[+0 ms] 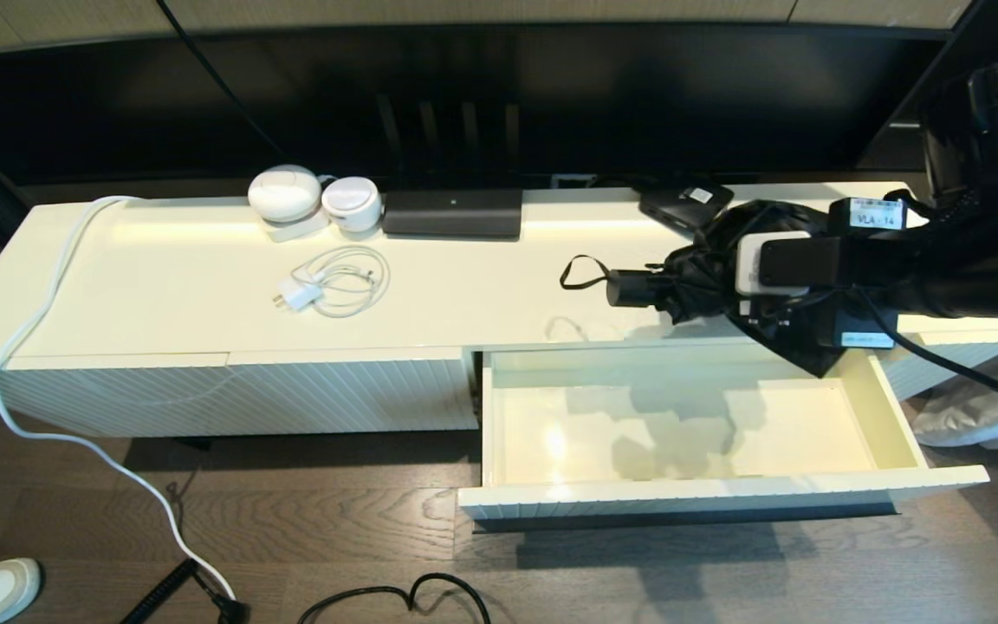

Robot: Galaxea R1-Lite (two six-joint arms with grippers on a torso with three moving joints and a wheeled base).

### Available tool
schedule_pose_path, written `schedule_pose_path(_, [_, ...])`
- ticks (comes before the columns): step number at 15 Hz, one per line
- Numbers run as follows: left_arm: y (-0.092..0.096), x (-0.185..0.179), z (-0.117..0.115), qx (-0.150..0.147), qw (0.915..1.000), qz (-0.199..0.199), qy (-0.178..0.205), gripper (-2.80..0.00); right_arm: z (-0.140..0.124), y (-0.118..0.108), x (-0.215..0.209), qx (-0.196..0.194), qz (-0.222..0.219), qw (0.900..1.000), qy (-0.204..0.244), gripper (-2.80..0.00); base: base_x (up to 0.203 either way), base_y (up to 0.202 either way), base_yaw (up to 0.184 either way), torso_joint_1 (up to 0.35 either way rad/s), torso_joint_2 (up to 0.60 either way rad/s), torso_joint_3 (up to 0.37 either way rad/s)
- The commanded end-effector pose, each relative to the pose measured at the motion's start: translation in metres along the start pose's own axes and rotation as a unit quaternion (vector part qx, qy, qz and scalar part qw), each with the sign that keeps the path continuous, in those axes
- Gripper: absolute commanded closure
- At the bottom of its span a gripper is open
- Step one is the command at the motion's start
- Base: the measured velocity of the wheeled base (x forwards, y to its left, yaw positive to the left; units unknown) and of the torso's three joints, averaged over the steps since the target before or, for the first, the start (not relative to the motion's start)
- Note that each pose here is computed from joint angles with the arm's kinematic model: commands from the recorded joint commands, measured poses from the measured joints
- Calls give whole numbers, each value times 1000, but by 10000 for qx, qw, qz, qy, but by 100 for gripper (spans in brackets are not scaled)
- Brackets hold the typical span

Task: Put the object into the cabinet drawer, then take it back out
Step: Take the umbrella out of the drawer and put it on the table

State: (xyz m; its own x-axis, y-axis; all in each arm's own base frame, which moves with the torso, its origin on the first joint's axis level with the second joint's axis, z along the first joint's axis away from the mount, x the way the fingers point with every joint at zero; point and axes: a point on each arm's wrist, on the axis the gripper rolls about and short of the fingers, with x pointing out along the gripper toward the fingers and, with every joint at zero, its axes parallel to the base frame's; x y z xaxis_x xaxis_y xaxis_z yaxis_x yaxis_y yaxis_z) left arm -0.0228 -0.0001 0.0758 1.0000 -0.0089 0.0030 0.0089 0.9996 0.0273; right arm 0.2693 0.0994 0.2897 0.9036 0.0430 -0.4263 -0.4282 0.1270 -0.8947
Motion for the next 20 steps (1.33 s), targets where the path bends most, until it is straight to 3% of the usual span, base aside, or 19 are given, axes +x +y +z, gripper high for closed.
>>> schedule_pose_path(1, [0, 0, 0, 2, 10000, 6, 15, 0, 7, 3, 36, -63, 161, 9998, 106, 0, 0, 0, 0, 0, 0, 0])
schedule_pose_path(4, [0, 0, 0, 2, 10000, -1, 15, 0, 6, -6, 72, 22, -20, 9998, 212, 0, 0, 0, 0, 0, 0, 0])
schedule_pose_path(10, [0, 0, 0, 2, 10000, 6, 15, 0, 9, -1, 98, 14, -51, 9997, 220, 0, 0, 0, 0, 0, 0, 0])
schedule_pose_path(11, [0, 0, 0, 2, 10000, 5, 15, 0, 10, -2, 97, 4, -79, 9998, 206, -280, 0, 0, 0, 0, 0, 0])
schedule_pose_path(16, [0, 0, 0, 2, 10000, -2, 15, 0, 13, -17, 69, 45, -321, 9994, 80, -280, 0, 0, 0, 0, 0, 0])
schedule_pose_path(20, [0, 0, 0, 2, 10000, 0, 15, 0, 4, -25, -11, -35, -263, 9996, -93, -280, 0, 0, 0, 0, 0, 0])
